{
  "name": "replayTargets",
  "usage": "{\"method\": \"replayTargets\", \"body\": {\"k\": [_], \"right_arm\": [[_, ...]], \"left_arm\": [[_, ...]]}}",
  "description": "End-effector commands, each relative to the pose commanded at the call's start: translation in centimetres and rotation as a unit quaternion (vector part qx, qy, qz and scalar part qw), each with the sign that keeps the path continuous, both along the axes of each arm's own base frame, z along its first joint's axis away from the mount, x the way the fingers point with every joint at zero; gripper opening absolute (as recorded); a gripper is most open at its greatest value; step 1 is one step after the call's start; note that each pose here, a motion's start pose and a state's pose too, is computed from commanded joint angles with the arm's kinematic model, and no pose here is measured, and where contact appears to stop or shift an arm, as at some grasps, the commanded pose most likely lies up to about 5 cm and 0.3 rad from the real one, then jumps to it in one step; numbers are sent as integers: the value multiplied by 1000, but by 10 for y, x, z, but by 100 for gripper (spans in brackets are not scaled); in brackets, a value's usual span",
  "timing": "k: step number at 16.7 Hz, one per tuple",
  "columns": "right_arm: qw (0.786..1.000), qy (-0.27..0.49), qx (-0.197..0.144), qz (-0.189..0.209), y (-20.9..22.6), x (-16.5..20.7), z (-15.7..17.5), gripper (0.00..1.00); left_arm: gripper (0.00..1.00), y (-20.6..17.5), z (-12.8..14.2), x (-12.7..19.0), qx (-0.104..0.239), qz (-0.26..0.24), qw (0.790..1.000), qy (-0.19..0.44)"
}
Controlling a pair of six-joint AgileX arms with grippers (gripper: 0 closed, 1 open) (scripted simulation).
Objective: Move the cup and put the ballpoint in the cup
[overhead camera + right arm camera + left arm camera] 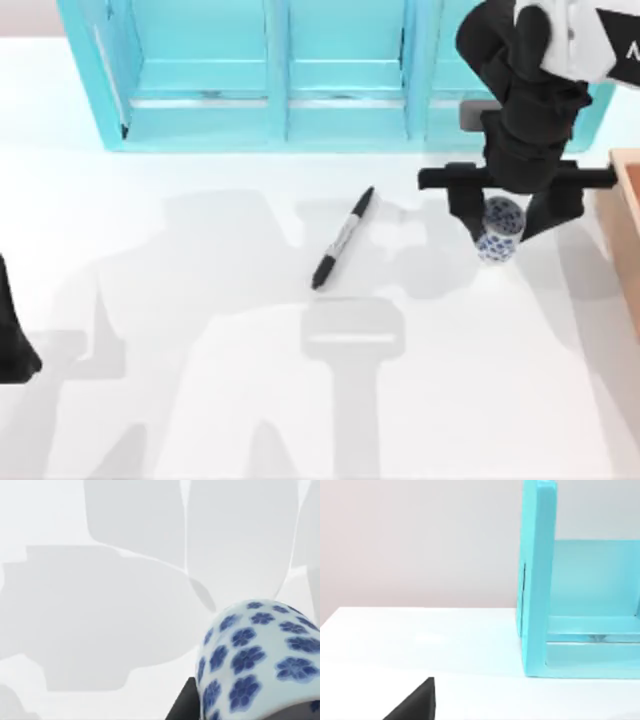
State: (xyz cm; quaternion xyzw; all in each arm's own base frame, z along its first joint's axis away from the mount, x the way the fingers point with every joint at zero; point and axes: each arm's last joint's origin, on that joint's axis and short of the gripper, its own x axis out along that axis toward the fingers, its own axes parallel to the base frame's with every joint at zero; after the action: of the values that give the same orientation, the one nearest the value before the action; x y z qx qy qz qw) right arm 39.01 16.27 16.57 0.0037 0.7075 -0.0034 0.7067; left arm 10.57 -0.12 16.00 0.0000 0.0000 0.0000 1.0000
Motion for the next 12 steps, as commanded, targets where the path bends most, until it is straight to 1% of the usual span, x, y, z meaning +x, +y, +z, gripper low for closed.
{"method": "replayTargets", "body": {"k": [9,10,12], "right_arm": [[1000,0,0,0,0,0,0,98],[1000,0,0,0,0,0,0,100],[1000,0,0,0,0,0,0,100]], "left_arm": [[100,0,0,0,0,0,1000,0],[100,0,0,0,0,0,1000,0],[100,0,0,0,0,0,1000,0]]}}
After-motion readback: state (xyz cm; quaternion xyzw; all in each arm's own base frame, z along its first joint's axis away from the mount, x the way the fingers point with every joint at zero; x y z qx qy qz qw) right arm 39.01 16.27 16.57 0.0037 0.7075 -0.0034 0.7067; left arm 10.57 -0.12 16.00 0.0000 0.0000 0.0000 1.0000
